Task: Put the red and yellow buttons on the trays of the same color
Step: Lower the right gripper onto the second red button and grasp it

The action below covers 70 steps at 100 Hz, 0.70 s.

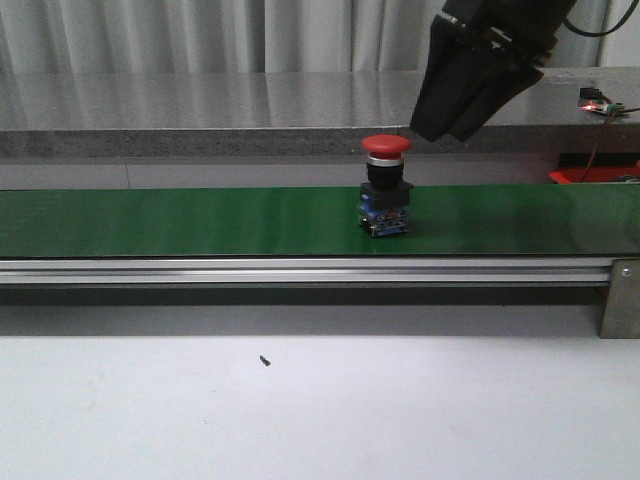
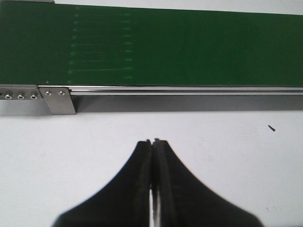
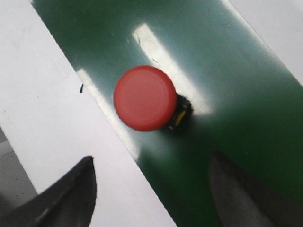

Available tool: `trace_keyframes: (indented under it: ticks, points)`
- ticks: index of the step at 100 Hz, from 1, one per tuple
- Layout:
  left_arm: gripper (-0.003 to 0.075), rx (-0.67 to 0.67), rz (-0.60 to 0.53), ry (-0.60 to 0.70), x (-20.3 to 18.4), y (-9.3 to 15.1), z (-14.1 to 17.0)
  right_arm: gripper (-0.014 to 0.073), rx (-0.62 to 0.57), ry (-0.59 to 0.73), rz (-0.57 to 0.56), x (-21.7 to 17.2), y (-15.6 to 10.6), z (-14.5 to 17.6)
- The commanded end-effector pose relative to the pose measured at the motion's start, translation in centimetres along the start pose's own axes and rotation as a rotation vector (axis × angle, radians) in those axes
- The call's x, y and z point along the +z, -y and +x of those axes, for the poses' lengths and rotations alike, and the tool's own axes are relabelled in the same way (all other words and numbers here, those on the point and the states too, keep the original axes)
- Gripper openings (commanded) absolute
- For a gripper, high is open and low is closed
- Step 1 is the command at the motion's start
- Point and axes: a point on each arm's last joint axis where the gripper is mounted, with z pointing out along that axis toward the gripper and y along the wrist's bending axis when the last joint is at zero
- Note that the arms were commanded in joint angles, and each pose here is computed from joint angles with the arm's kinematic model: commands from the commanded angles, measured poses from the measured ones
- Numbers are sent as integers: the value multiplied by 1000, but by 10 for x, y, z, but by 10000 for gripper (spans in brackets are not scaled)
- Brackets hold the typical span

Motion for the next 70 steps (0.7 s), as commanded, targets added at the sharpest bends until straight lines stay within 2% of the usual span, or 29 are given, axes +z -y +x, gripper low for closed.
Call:
trace_keyframes:
  ticks: [1, 14, 51, 58, 70]
  points:
    - [-20, -11, 12, 96, -5, 2, -14, 507, -3, 106, -22, -18, -11, -12]
    - [-20, -11, 12, 96, -5, 2, -14, 507, 18, 111, -40, -9, -7, -13]
    - [-20, -11, 12, 96, -5, 2, -14, 505, 25, 146, -3, -6, -2, -17]
    - [-20, -11, 12, 96, -5, 2, -14, 456, 25, 146, -3, -6, -2, -17]
    - [-20, -11, 12, 96, -5, 2, -14, 274, 20, 140, 4, -6, -1, -16]
